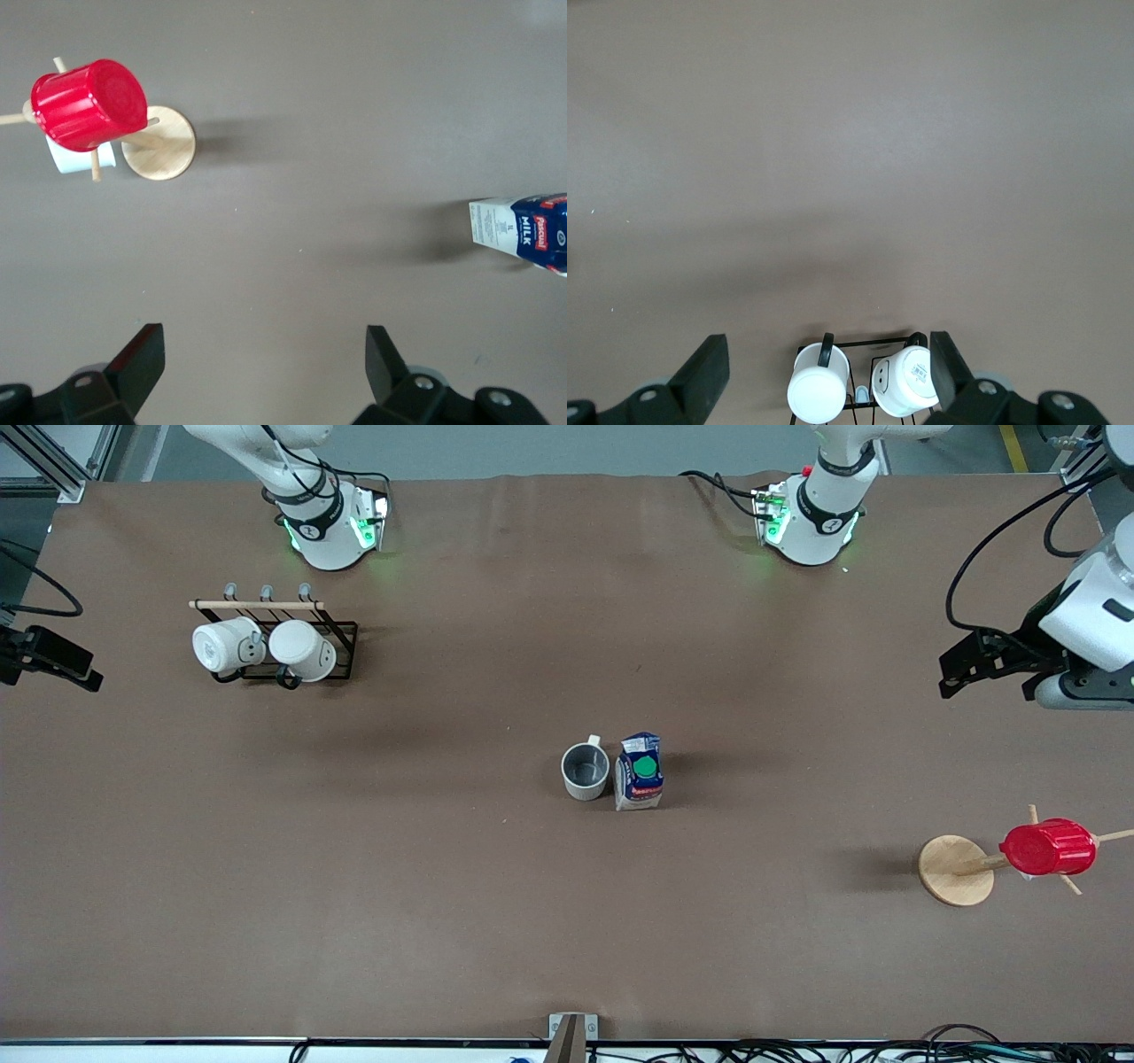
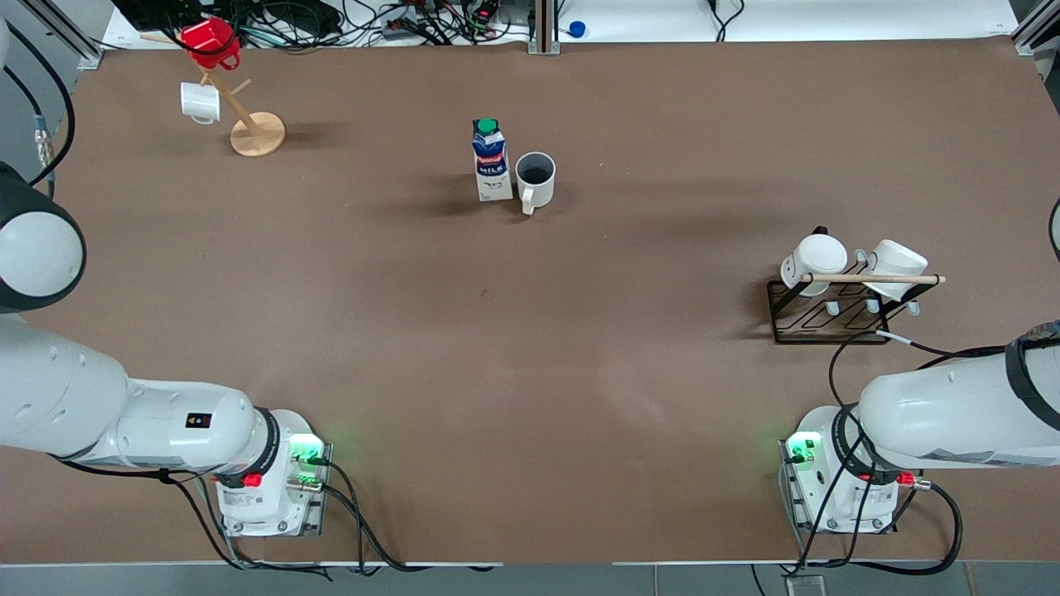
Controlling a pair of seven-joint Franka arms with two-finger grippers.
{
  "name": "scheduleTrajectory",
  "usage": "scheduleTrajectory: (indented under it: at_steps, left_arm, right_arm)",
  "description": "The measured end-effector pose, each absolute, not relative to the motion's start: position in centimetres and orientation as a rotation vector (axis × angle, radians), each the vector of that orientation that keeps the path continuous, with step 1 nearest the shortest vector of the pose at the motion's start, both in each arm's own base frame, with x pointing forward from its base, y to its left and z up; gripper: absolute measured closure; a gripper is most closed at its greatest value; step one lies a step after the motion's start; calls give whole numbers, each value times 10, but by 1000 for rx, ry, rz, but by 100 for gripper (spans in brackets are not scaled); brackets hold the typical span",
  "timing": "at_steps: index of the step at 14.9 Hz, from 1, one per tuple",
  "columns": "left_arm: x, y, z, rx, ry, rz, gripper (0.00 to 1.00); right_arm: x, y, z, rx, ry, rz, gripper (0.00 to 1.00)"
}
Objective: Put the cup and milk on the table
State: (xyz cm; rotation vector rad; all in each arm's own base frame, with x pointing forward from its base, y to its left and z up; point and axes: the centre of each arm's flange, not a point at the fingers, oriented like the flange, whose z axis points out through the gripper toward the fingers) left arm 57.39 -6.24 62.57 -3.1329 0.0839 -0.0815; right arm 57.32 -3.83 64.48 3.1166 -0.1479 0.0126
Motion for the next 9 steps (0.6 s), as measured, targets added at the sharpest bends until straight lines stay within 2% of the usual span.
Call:
scheduleTrajectory:
  at_steps: [5,9]
  left_arm:
    - [573,-50,615,-3156,69,12,0]
    - [572,-57,611,-3157,88,-7,1]
  right_arm:
    - [573,-38,644,3117,-148,10,0]
    - [573,-38,644,3117,-148,9,0]
